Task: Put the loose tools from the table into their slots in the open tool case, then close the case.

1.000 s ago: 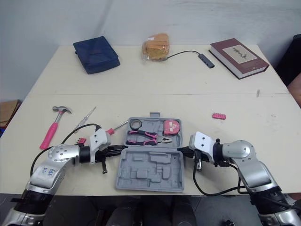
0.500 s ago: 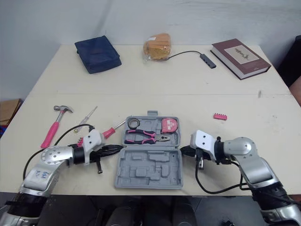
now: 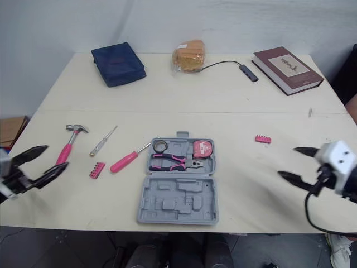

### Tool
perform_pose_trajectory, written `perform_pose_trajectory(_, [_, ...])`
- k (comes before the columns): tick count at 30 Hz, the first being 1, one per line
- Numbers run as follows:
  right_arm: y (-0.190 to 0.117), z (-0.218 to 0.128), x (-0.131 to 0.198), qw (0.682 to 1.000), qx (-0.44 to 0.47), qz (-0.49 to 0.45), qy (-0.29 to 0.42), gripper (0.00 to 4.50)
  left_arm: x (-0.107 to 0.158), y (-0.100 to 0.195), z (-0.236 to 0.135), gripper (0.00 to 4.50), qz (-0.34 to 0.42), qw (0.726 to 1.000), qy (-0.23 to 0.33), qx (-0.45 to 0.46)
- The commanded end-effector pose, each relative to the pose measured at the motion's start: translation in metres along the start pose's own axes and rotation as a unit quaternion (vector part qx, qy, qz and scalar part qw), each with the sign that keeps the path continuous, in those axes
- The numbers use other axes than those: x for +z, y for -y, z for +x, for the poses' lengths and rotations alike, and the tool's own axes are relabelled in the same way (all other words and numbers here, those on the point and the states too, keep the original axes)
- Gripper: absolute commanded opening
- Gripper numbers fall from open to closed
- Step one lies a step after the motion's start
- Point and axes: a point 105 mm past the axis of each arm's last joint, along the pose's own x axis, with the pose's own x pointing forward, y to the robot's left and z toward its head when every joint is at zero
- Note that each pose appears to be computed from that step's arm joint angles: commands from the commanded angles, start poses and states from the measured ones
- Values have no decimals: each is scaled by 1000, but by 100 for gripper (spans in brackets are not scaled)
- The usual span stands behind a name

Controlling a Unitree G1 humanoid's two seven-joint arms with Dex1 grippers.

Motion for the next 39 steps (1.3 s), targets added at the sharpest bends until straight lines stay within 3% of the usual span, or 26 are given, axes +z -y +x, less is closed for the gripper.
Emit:
perform_pose_trajectory(1, [19,-30,-18,997,-66,-29,-8,435,-4,-39,-44,450,35,993,-17,115])
perform_pose_trajectory(4, [21,-52,-44,995,-85,-30,-50,435,-11,-67,-82,450,46,977,-56,200])
perform_pose_trajectory(6, [31,-61,-48,991,-125,-20,-33,435,-16,-77,-93,450,31,969,-63,237])
perform_pose_trajectory(9, [39,-65,-54,988,-151,-27,-34,435,-28,-77,-100,450,23,966,-99,238])
perform_pose_trajectory(12, [37,-49,-43,989,-138,-46,-9,435,-22,-77,-96,450,33,966,-93,241])
perform_pose_trajectory(18, [27,3,9,991,-90,-59,83,435,-2,-63,-51,450,33,981,-58,183])
perform_pose_trajectory(23, [-3,31,51,982,-21,-12,189,435,16,-41,-12,450,-10,994,-37,99])
perform_pose_trajectory(27, [-54,62,90,959,103,24,263,435,21,-26,37,450,0,995,-88,44])
perform_pose_trajectory(31, [-81,75,114,939,165,7,300,435,19,-14,72,450,-11,992,-123,17])
perform_pose_trajectory(39, [-97,87,127,926,189,-13,325,435,-10,-10,100,450,-25,982,-187,24])
